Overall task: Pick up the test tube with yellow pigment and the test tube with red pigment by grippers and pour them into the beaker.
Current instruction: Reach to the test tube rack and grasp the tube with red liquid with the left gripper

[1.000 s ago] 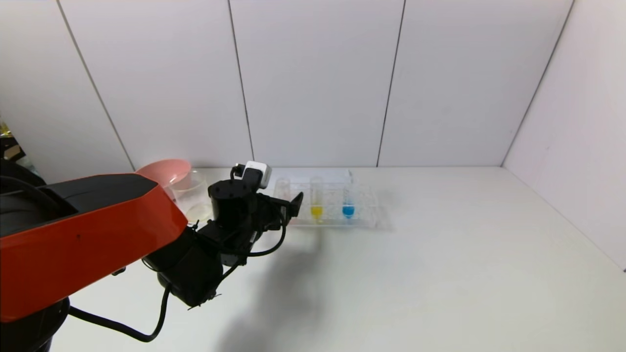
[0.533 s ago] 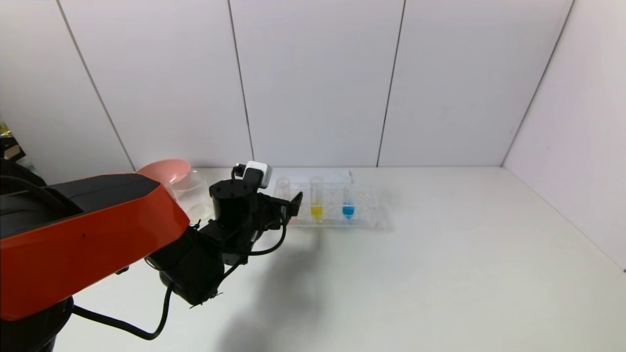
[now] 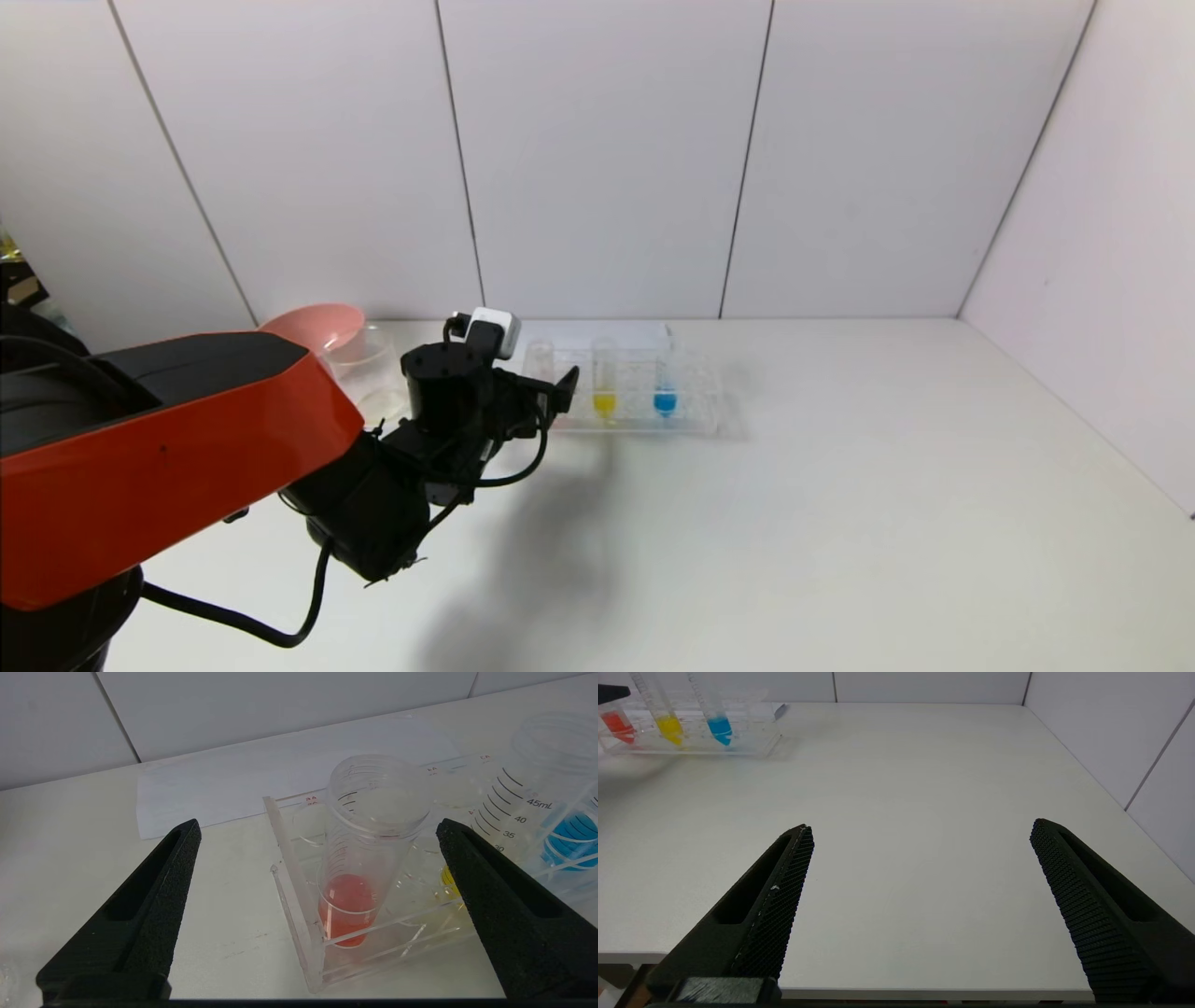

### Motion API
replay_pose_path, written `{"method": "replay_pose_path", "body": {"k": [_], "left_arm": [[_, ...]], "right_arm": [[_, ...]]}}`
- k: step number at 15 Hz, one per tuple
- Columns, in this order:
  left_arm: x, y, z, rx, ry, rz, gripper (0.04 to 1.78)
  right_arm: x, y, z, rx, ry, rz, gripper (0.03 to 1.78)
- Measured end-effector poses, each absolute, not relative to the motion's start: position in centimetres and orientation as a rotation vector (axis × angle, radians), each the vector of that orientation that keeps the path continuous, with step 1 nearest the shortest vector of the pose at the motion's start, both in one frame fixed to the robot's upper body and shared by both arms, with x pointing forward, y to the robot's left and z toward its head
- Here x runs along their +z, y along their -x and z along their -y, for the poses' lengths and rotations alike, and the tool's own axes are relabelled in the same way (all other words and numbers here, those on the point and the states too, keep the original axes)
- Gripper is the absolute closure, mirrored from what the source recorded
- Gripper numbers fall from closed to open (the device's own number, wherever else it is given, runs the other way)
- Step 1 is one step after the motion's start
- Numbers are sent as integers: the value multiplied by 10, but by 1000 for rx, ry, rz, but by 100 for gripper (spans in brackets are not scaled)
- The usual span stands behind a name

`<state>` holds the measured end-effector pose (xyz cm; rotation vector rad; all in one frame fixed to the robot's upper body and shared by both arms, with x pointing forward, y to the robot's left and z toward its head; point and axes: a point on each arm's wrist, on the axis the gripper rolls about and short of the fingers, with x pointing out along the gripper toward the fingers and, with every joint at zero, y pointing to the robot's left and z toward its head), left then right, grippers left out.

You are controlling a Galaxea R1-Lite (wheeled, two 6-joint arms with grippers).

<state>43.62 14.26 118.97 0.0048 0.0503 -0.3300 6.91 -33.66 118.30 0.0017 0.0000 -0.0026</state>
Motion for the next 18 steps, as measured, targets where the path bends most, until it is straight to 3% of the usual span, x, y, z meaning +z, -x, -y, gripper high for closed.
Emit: {"method": "replay_pose_path", "body": {"k": [3,5,8,12,13,18], "left_arm": [[1189,-436,-143,-325,-6,-52,7],[1189,-437,-144,-323,-13,-51,18],[1190,-437,-143,-324,-14,-50,54],[1190,-437,-142,-332,-15,-50,127],[1190,-437,-142,-331,-15,-50,135],[1190,-437,-142,-332,-16,-48,138]], "right_arm": [[1183,-69,337,-3,-2,0,11],[1183,-69,337,-2,-1,0,11],[1183,-69,337,-2,-1,0,11],[1183,-69,337,-3,-2,0,11],[1183,-69,337,-3,-2,0,11],[1183,-69,337,-3,-2,0,11]]}}
